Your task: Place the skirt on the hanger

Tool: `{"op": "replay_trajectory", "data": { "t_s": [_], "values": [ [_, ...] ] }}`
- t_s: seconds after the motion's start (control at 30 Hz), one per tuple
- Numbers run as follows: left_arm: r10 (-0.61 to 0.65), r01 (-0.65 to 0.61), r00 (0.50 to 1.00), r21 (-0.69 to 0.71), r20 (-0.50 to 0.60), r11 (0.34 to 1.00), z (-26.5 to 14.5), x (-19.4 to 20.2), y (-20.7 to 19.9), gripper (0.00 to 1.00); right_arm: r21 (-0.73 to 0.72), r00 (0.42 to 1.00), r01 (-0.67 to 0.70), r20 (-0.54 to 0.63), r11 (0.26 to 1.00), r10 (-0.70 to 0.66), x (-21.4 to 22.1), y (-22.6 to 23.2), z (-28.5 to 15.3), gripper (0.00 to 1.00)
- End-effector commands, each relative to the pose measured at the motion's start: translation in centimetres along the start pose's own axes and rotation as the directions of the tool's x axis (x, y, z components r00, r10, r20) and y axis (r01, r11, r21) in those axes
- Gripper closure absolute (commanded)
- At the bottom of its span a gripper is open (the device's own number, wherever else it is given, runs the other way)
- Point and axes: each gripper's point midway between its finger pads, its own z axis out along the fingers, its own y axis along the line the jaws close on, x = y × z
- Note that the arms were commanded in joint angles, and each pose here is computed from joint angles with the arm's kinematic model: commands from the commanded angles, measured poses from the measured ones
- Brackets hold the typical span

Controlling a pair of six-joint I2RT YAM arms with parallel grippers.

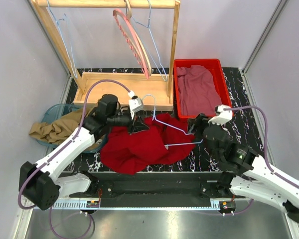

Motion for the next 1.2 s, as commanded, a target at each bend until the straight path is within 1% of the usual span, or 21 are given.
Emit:
{"op": "replay_trajectory", "data": {
  "t_s": [0.0,0.03,0.1,0.17,0.2,0.23,0.3,0.33,0.43,0.5,0.53,0.57,0.67,0.83,0.93,1.0,1.03,1.07,1.1,1.13,1.17],
  "values": [
    [0.11,-0.113,0.992,0.037,0.061,0.993,-1.0,-2.4,-3.0,1.0,0.187,0.988,-0.026,-0.144,0.982,0.053,1.8,-4.3,2.4,0.33],
    [0.126,-0.127,0.991,0.028,0.053,0.991,-1.2,-2.4,-3.3,1.0,0.134,0.974,-0.045,-0.213,0.99,0.074,2.3,-3.1,2.7,0.34],
    [0.168,-0.169,0.985,0.045,0.042,0.985,-1.5,-2.4,-4.8,1.0,0.136,0.958,-0.007,-0.285,0.991,0.046,3.0,-3.2,4.2,0.35],
    [0.197,-0.198,0.98,0.023,0.041,0.98,-1.7,-2.6,-5.3,1.0,0.055,0.945,0.006,-0.326,0.998,0.012,2.4,-0.8,4.6,0.36],
    [0.197,-0.197,0.98,0.019,0.037,0.98,-1.7,-2.5,-5.4,1.0,0.043,0.931,0.049,-0.365,0.998,-0.03,3.2,-0.6,5.2,0.36],
    [0.202,-0.202,0.979,0.004,0.036,0.979,-1.8,-2.6,-5.3,1.0,-0.01,0.923,0.039,-0.382,0.999,-0.04,2.8,0.9,5.3,0.36],
    [0.206,-0.206,0.978,0.005,0.031,0.979,-2.0,-2.7,-5.5,1.0,-0.046,0.894,0.072,-0.441,0.996,-0.085,4.0,1.6,5.9,0.36],
    [0.205,-0.205,0.978,-0.004,0.028,0.979,-2.0,-2.7,-5.4,1.0,-0.085,0.877,0.06,-0.471,0.995,-0.093,4.5,2.5,5.8,0.36],
    [0.207,-0.207,0.978,-0.004,0.026,0.978,-2.0,-2.8,-5.5,1.0,-0.105,0.84,0.052,-0.533,0.993,-0.1,6.6,2.8,6.1,0.38],
    [0.207,-0.207,0.978,-0.002,0.02,0.978,-1.9,-2.7,-5.6,1.0,-0.129,0.823,0.048,-0.556,0.99,-0.112,7.7,3.0,6.3,0.4],
    [0.209,-0.209,0.978,-0.002,0.019,0.978,-1.9,-2.7,-5.6,1.0,-0.16,0.803,0.034,-0.584,0.987,-0.122,8.7,3.2,5.9,0.4],
    [0.212,-0.212,0.977,0.0,0.018,0.977,-1.8,-2.7,-5.7,1.0,-0.175,0.803,0.035,-0.581,0.984,-0.132,9.1,3.4,6.3,0.4],
    [0.212,-0.212,0.977,-0.005,0.018,0.977,-1.8,-2.8,-5.7,1.0,-0.215,0.761,0.029,-0.629,0.976,-0.161,11.0,3.7,6.4,0.4],
    [0.21,-0.21,0.978,-0.006,0.013,0.978,-1.8,-2.6,-5.8,1.0,-0.23,0.733,0.025,-0.657,0.973,-0.174,13.0,3.8,7.5,0.39],
    [0.21,-0.21,0.978,-0.011,0.012,0.978,-1.8,-2.6,-5.7,1.0,-0.228,0.704,0.033,-0.686,0.973,-0.185,14.8,3.6,8.4,0.41],
    [0.207,-0.206,0.978,-0.048,0.004,0.977,-1.8,-2.6,-5.1,1.0,-0.22,0.68,0.043,-0.708,0.975,-0.19,16.0,3.2,8.8,0.46],
    [0.194,-0.193,0.981,-0.081,0.009,0.978,-1.9,-2.9,-4.7,1.0,-0.22,0.673,0.05,-0.713,0.974,-0.196,16.4,3.0,8.9,0.69],
    [0.195,-0.192,0.981,-0.119,0.019,0.974,-2.0,-3.3,-4.1,1.0,-0.206,0.663,0.065,-0.723,0.977,-0.196,17.0,2.5,9.0,0.86],
    [0.194,-0.187,0.981,-0.186,0.018,0.965,-2.3,-3.5,-3.1,1.0,-0.155,0.67,0.109,-0.718,0.982,-0.188,17.2,1.1,9.3,0.97],
    [0.179,-0.17,0.984,-0.221,0.023,0.96,-2.5,-3.6,-2.6,1.0,-0.11,0.666,0.132,-0.727,0.985,-0.17,17.5,0.0,9.0,1.0],
    [0.183,-0.17,0.983,-0.254,0.029,0.952,-2.7,-3.9,-2.1,1.0,-0.086,0.684,0.145,-0.712,0.986,-0.162,17.0,-0.7,8.8,1.0]
  ]
}}
